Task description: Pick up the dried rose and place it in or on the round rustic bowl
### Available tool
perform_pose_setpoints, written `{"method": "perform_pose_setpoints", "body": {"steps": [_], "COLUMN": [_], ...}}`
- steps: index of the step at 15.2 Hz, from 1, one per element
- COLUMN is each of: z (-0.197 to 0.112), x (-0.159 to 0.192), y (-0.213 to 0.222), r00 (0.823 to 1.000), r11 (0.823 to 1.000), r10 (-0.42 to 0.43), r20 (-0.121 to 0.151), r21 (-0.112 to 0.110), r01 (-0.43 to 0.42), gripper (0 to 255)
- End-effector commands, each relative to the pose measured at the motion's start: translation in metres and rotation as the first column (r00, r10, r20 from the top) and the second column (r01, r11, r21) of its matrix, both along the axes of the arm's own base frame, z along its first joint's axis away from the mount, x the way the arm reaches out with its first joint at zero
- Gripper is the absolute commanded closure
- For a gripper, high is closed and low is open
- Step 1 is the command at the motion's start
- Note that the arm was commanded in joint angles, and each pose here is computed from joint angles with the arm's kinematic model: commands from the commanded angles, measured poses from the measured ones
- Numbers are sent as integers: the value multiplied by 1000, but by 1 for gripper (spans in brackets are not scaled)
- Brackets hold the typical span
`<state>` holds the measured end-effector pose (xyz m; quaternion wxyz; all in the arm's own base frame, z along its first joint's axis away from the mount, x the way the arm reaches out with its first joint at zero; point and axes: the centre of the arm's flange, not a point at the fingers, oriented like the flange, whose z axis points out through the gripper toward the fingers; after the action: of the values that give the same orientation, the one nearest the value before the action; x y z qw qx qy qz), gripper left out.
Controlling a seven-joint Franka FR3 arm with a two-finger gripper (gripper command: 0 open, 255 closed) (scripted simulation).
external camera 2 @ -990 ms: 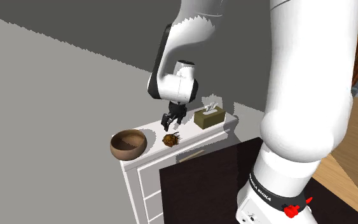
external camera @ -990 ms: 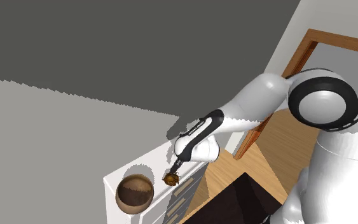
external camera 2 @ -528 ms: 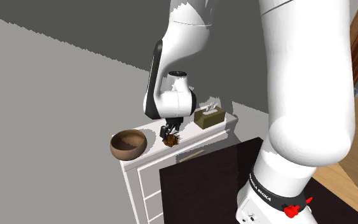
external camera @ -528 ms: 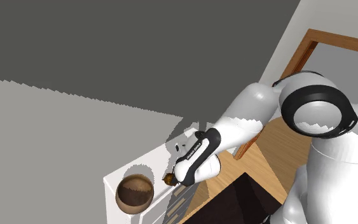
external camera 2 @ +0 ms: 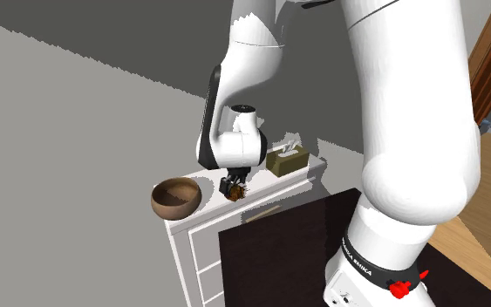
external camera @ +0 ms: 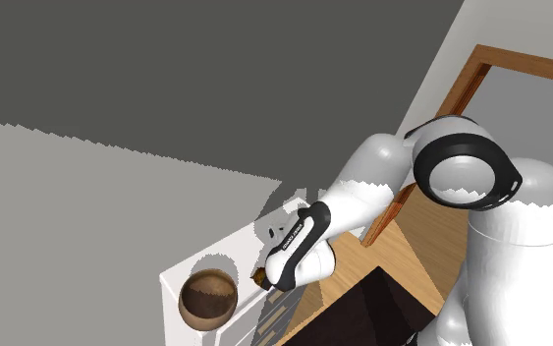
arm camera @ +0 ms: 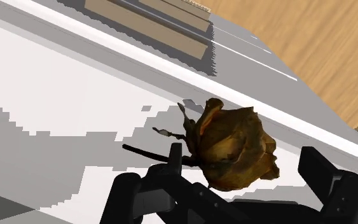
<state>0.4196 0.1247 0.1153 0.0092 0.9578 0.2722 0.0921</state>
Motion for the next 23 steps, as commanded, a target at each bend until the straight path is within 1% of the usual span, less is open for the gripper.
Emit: {"method": "perform_pose_setpoints", "body": {"steps": [1, 3, 4, 13, 23], "z": [0, 0, 0, 0, 53], "x": [0, 0, 0, 0, 0], "y": [0, 0, 0, 0, 0], "r00": [1000, 1000, 1000, 1000, 1000], "r11": [1000, 1000, 1000, 1000, 1000], "r10": [0, 0, 0, 0, 0], "r20": [0, 0, 0, 0, 0], "r21": [0, 0, 0, 0, 0], "r01": [0, 0, 0, 0, 0], "gripper": [0, 0, 255, 255, 255]}}
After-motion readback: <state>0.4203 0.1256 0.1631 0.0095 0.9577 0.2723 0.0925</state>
